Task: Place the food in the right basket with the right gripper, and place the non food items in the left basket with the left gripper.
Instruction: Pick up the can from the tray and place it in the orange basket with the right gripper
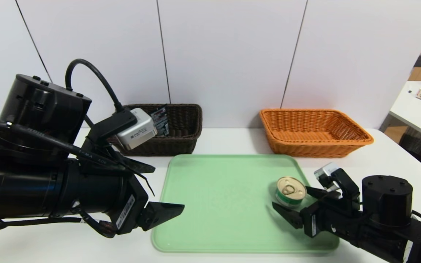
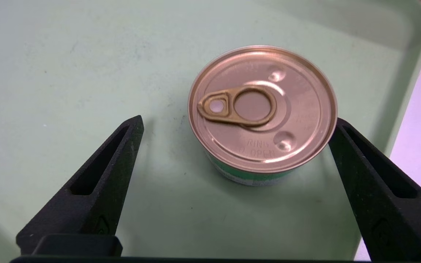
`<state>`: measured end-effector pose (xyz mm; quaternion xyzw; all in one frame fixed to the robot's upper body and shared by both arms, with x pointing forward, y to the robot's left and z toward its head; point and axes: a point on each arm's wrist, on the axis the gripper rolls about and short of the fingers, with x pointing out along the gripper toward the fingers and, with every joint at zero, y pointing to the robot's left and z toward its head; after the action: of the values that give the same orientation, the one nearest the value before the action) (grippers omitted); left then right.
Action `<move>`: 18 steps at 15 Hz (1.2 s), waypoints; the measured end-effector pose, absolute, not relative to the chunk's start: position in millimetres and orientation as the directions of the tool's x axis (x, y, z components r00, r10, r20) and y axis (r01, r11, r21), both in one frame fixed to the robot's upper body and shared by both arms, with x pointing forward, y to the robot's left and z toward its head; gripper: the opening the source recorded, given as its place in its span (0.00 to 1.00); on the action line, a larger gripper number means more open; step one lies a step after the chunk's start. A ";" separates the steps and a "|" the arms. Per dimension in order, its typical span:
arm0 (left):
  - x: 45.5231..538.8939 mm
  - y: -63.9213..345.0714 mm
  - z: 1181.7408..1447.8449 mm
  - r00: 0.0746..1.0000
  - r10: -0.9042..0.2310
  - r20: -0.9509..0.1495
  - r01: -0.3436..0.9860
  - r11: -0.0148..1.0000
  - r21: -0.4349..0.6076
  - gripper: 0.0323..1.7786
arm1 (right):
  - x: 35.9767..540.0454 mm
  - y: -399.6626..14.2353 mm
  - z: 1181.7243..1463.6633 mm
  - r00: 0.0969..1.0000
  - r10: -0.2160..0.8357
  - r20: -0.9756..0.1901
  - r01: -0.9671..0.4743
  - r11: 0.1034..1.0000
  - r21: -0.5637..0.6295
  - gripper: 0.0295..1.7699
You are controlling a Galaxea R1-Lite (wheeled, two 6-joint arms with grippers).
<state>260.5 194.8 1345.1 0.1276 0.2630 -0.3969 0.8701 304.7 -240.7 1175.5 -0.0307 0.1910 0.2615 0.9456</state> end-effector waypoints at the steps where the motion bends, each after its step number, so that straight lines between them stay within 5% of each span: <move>1: 260.9 194.5 1344.4 0.546 -0.622 -0.561 0.757 0.653 0.013 0.95 | 305.2 -240.5 1173.6 0.788 0.481 -0.384 -0.505 0.862 0.043 0.96; 18: 265.1 190.7 1336.7 0.534 -0.614 -0.581 0.758 0.652 0.007 0.95 | 325.9 -235.3 1165.0 0.793 0.468 -0.389 -0.489 0.871 0.051 0.96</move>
<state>265.1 190.7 1336.7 0.1303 0.2757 -0.3962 0.8660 325.9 -235.3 1165.0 -0.0263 0.1986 0.2527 0.9466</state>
